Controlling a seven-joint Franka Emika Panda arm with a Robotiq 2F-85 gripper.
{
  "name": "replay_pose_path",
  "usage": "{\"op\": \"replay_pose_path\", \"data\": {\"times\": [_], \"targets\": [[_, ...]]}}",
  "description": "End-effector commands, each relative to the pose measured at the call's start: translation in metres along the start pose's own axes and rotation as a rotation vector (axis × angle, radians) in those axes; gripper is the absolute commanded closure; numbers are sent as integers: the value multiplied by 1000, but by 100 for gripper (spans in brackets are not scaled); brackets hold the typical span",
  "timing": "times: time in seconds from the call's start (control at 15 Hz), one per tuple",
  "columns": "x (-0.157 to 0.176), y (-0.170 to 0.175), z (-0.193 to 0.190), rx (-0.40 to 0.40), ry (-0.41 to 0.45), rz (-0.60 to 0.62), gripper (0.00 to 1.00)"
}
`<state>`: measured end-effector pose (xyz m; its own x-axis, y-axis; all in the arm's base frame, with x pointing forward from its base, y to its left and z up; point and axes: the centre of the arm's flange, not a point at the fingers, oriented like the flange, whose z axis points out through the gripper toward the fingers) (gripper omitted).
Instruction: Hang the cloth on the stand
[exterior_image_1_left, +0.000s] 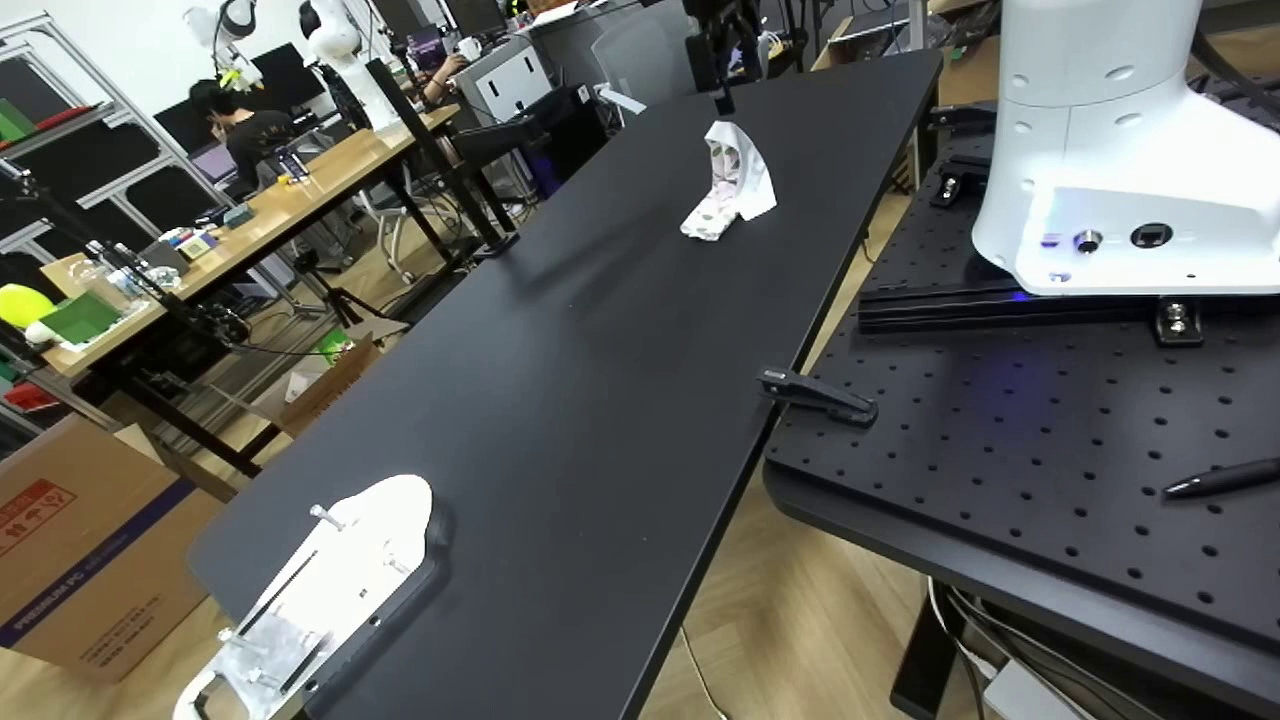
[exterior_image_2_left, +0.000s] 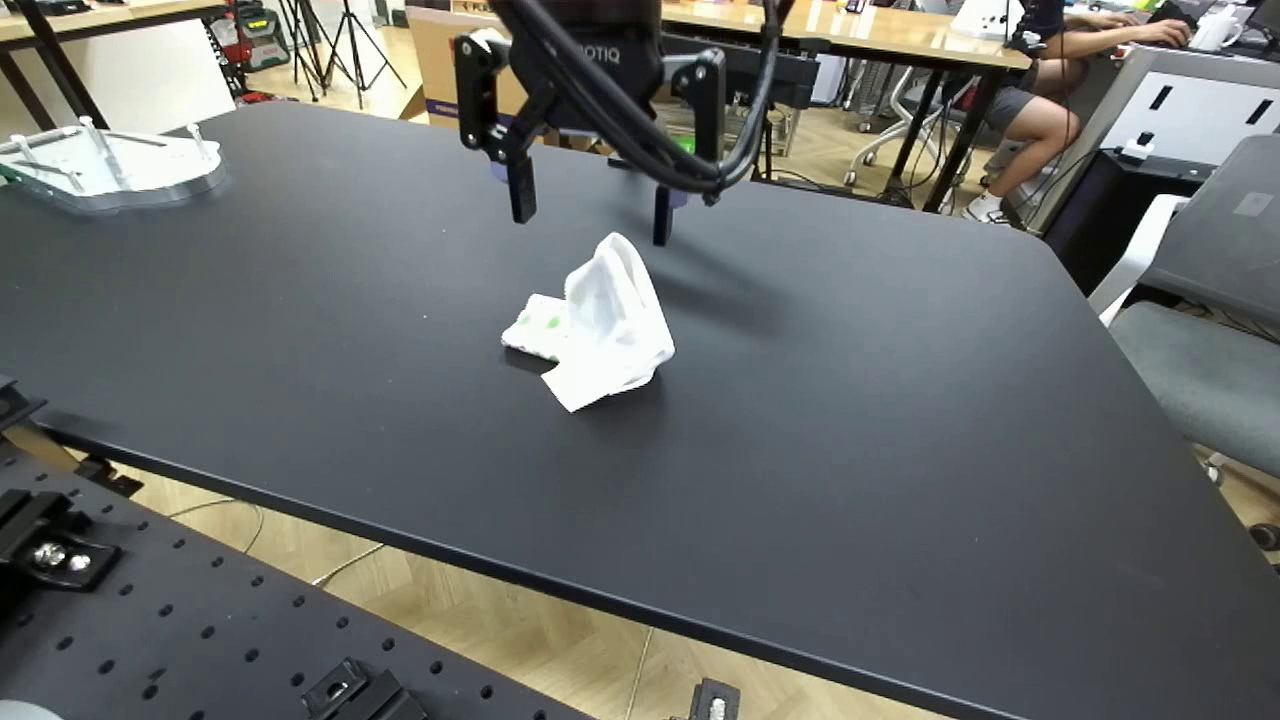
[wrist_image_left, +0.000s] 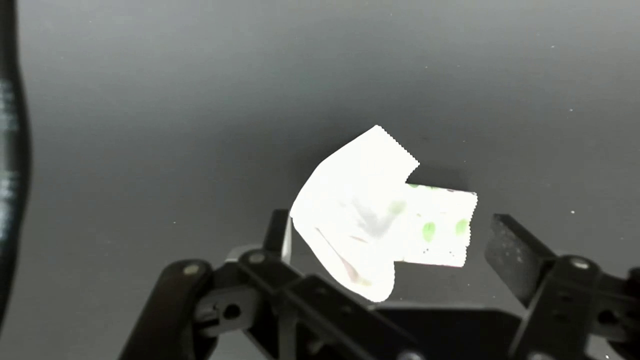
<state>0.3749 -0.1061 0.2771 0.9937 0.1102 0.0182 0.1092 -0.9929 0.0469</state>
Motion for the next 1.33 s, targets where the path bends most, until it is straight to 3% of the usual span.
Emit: {"op": "replay_pose_path", "data": {"times": [0.0,0.73,0.8,0.87,1.27], "targets": [[16,11,28,-15,-29,7,0],[46,14,62,-33,-26,-59,0],[49,14,63,-28,-23,-62,25],[51,13,65,-27,-25,-71,25],[56,6,72,-8,-48,-129,68]]}}
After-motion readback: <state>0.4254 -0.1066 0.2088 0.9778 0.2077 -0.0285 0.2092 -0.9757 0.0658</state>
